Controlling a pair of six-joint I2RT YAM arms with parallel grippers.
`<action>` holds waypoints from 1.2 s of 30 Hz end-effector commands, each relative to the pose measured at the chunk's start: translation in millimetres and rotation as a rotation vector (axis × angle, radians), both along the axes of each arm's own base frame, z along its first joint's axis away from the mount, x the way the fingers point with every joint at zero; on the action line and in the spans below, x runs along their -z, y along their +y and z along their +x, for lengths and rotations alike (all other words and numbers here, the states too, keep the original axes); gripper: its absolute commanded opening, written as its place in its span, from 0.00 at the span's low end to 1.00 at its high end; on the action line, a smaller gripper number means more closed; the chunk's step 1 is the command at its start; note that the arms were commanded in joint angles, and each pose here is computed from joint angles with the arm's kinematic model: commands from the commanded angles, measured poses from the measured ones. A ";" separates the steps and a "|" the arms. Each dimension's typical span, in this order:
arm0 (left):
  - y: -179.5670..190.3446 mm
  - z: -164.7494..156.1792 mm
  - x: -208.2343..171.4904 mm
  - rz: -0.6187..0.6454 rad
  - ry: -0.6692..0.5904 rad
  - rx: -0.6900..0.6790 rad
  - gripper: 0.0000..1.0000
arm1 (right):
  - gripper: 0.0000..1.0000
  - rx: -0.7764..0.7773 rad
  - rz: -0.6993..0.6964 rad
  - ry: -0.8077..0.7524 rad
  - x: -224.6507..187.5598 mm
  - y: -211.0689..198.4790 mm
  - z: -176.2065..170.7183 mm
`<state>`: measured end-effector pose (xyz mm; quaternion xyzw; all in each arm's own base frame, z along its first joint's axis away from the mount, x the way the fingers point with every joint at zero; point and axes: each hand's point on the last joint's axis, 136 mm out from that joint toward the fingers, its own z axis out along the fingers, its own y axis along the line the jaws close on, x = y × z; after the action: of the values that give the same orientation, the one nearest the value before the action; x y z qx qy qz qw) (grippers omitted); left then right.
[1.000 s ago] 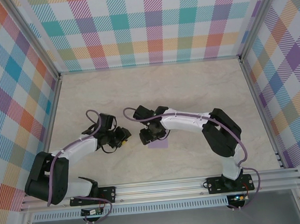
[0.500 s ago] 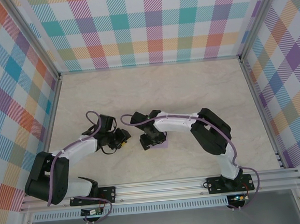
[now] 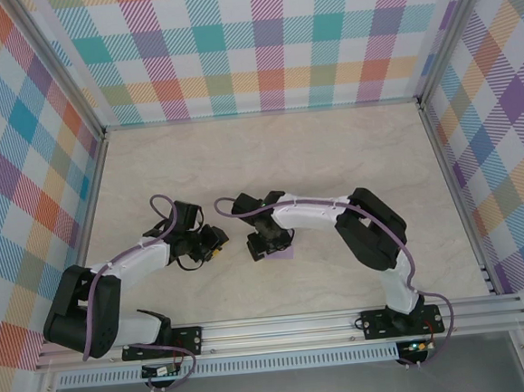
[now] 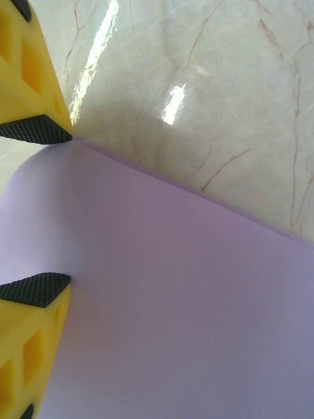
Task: Fold a paper plane with a square sheet of paper (pick it up from the middle)
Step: Fold the triangle a second time at the center of the table.
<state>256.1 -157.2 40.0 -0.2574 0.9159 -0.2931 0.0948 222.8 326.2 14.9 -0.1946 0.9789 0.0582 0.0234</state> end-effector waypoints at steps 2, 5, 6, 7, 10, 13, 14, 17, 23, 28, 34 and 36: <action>4.5 -5.5 5.0 0.001 0.027 -0.009 0.32 | 0.58 0.030 0.050 0.144 27.3 -10.0 -15.8; 4.0 -4.8 3.4 -0.001 0.022 -0.007 0.32 | 0.55 0.051 0.054 0.154 27.3 -15.3 -12.7; 4.0 -4.8 3.3 -0.001 0.022 -0.006 0.32 | 0.55 0.052 0.049 0.153 27.8 -17.1 -11.8; 3.7 -4.9 3.0 -0.003 0.020 -0.006 0.32 | 0.54 0.056 0.040 0.153 28.7 -19.1 -11.6; 1.3 -4.1 0.3 -0.018 0.010 0.002 0.32 | 0.51 0.073 0.026 0.148 30.4 -23.5 -8.7; -6.9 -1.6 -6.8 -0.062 -0.020 0.032 0.32 | 0.48 0.082 0.024 0.146 31.6 -25.0 -7.3; -12.1 -0.2 -11.3 -0.090 -0.038 0.051 0.31 | 0.46 0.086 0.031 0.148 31.6 -24.8 -6.3; -28.6 1.9 -22.5 -0.165 -0.074 0.108 0.31 | 0.44 0.096 0.095 0.162 29.1 -20.1 -4.0; -64.5 2.2 -31.6 -0.259 -0.108 0.198 0.24 | 0.41 0.106 0.288 0.196 12.7 -9.4 1.4; -89.9 0.5 -27.4 -0.263 -0.100 0.253 0.13 | 0.40 0.121 0.399 0.199 -3.4 -7.9 8.2; -109.7 -2.6 -13.8 -0.259 -0.074 0.290 0.06 | 0.40 0.123 0.447 0.181 -13.4 -10.5 12.3; -116.5 -4.3 -7.6 -0.256 -0.056 0.309 0.04 | 0.40 0.121 0.463 0.180 -14.7 -9.7 12.1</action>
<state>247.5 -256.8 42.3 -0.1350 0.9016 -0.4090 0.0397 231.1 314.5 22.7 -0.1159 0.9534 0.2770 -0.0309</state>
